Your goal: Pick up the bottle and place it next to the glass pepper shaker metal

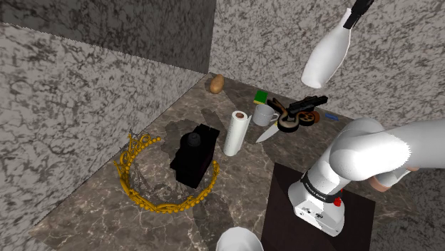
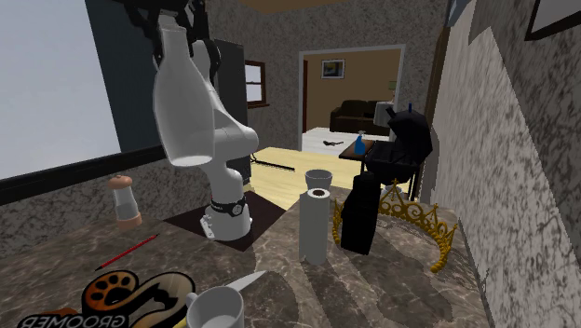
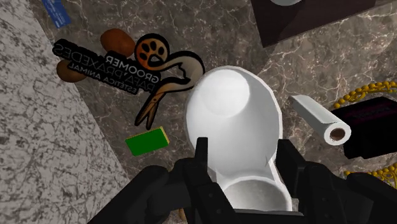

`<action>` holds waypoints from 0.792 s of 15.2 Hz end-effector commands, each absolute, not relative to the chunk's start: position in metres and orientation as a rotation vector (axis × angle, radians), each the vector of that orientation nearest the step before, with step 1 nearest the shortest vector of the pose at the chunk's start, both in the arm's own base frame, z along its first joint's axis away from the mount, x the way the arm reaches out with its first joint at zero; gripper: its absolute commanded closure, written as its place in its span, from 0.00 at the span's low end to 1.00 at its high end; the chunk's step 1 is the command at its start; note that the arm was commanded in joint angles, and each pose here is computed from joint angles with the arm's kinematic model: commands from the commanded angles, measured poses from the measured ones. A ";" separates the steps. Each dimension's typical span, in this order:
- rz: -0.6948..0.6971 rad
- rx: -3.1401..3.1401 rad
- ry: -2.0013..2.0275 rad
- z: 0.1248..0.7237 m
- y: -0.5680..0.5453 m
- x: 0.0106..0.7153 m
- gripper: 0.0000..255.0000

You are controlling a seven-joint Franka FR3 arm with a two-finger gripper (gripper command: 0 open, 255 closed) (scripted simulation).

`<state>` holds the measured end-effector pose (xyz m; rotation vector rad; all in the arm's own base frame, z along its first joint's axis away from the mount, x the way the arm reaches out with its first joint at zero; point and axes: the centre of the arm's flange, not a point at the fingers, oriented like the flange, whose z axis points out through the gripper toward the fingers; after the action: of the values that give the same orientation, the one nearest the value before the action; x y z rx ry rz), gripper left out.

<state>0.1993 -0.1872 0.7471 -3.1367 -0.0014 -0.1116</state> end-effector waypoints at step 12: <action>-0.111 -3.137 -0.003 0.747 -0.295 0.065 1.00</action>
<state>0.0767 -0.2882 0.7487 -3.1367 -0.0022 -0.1121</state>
